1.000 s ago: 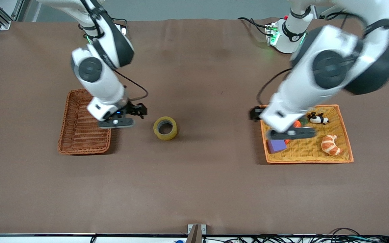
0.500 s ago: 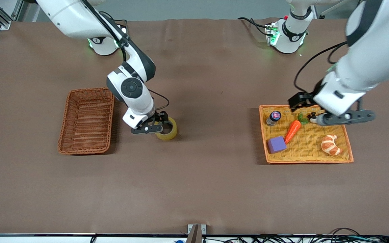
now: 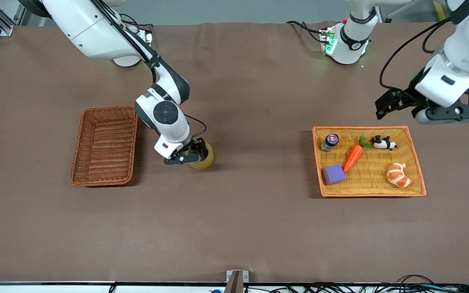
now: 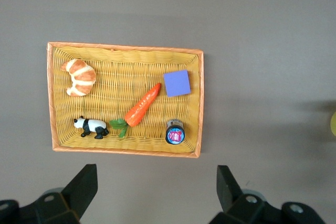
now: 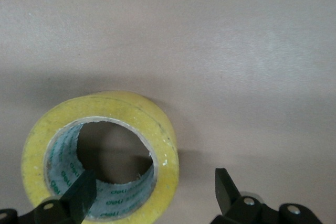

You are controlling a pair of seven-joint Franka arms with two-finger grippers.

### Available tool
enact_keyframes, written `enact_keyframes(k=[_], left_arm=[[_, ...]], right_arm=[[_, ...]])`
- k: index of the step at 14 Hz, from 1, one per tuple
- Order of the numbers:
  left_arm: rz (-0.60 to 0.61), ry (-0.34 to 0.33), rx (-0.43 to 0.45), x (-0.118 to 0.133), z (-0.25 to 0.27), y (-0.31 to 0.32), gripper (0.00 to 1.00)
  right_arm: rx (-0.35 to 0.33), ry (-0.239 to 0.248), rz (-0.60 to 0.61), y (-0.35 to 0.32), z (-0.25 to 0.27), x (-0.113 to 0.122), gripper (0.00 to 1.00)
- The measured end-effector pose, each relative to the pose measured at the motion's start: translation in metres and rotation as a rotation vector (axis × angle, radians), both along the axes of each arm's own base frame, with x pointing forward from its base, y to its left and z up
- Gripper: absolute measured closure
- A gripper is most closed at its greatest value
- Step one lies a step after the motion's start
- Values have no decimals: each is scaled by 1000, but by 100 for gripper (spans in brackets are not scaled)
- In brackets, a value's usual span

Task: Move tape to another basket
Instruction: 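Grasp the tape with the right gripper while the left gripper withdraws, then lift the tape with the right gripper and move it over the basket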

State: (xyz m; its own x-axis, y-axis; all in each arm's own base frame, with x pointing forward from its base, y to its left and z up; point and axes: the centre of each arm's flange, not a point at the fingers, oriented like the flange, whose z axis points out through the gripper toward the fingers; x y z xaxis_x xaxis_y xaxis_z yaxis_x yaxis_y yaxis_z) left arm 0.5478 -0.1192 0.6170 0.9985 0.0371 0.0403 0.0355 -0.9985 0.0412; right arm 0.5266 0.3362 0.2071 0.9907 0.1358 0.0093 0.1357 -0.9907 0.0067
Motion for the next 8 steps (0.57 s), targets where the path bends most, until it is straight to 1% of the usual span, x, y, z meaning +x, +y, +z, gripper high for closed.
enact_keyframes(k=[3, 5, 6, 7, 8], left_arm=[[-5, 12, -6, 1, -7, 12, 0], [-13, 22, -5, 5, -16, 12, 0], [-19, 27, -4, 6, -19, 13, 0], [-20, 29, -4, 8, -21, 17, 0], [-25, 28, -4, 9, -22, 21, 0]], right_arm=[[-7, -6, 23, -1, -15, 0, 0], [-9, -6, 22, -4, -19, 1, 4], [-9, -8, 20, -5, -18, 2, 11], [-8, -9, 19, -5, -18, 3, 24], [-8, -10, 18, -5, -17, 4, 34]])
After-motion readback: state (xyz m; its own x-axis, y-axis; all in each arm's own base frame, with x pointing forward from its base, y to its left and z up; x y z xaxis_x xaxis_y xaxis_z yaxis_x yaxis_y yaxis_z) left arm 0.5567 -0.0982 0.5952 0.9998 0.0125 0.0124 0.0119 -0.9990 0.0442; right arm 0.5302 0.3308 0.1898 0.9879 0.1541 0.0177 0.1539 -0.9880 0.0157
